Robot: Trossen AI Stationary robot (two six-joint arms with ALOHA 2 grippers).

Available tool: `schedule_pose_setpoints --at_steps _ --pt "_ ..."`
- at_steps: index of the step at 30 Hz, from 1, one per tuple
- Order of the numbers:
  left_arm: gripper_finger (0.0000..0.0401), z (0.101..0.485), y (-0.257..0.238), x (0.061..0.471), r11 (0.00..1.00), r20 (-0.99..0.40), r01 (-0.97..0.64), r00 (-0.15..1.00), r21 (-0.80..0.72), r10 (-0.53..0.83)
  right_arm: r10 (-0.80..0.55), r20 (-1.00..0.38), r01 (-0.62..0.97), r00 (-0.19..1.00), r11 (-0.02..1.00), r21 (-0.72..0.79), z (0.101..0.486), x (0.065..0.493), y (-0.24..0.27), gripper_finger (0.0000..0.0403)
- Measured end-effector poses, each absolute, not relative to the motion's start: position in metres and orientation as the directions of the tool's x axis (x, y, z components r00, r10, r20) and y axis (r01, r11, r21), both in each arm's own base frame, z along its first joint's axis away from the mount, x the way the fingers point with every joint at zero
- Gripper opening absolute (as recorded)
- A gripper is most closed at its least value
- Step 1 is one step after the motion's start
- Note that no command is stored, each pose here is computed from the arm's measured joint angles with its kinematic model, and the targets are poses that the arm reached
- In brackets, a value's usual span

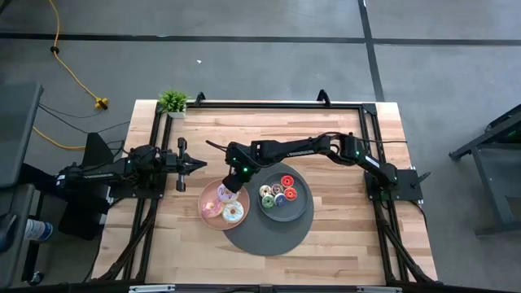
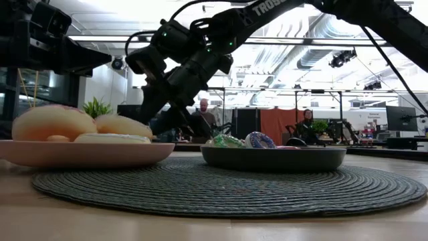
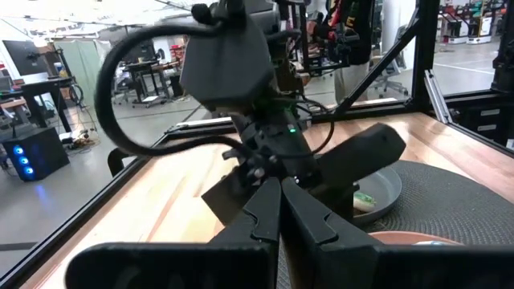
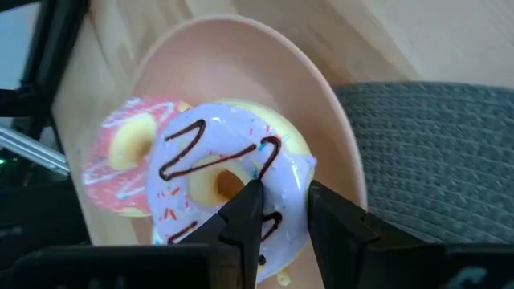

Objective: Pick & Place donuts
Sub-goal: Put the big purple donut on the pink plate

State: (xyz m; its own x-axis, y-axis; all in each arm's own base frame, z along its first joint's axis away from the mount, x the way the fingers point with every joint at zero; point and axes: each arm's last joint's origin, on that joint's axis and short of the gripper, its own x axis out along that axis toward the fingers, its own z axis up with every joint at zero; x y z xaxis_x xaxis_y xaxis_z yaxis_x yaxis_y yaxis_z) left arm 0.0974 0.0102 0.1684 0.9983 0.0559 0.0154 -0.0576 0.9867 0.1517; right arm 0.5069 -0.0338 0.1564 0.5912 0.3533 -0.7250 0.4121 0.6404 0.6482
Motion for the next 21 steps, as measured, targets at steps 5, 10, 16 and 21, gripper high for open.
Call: schedule_pose_setpoints --at_steps 5,10,16,21 --pt "0.0001 0.1684 0.0102 0.0974 0.987 0.015 -0.057 0.998 0.152 0.056 0.344 -0.733 0.422 0.587 0.642 0.64 0.1529 0.5071 -0.035 0.0088" --pt "0.0001 0.1684 0.0102 0.0974 0.987 0.015 -0.058 0.998 0.151 0.056 0.339 -0.735 0.419 0.587 0.65 0.634 0.152 0.5072 -0.0351 0.0088" --pt "0.0001 0.1684 0.0102 0.0974 0.987 0.015 -0.058 0.998 0.151 0.056 0.339 -0.736 0.407 0.586 0.662 0.629 0.1519 0.5071 -0.0351 0.0109" --pt "0.0001 0.1684 0.0102 0.0974 0.987 0.015 -0.058 0.998 0.151 0.056 0.337 -0.737 0.403 0.586 0.667 0.626 0.1519 0.5071 -0.0352 0.016"
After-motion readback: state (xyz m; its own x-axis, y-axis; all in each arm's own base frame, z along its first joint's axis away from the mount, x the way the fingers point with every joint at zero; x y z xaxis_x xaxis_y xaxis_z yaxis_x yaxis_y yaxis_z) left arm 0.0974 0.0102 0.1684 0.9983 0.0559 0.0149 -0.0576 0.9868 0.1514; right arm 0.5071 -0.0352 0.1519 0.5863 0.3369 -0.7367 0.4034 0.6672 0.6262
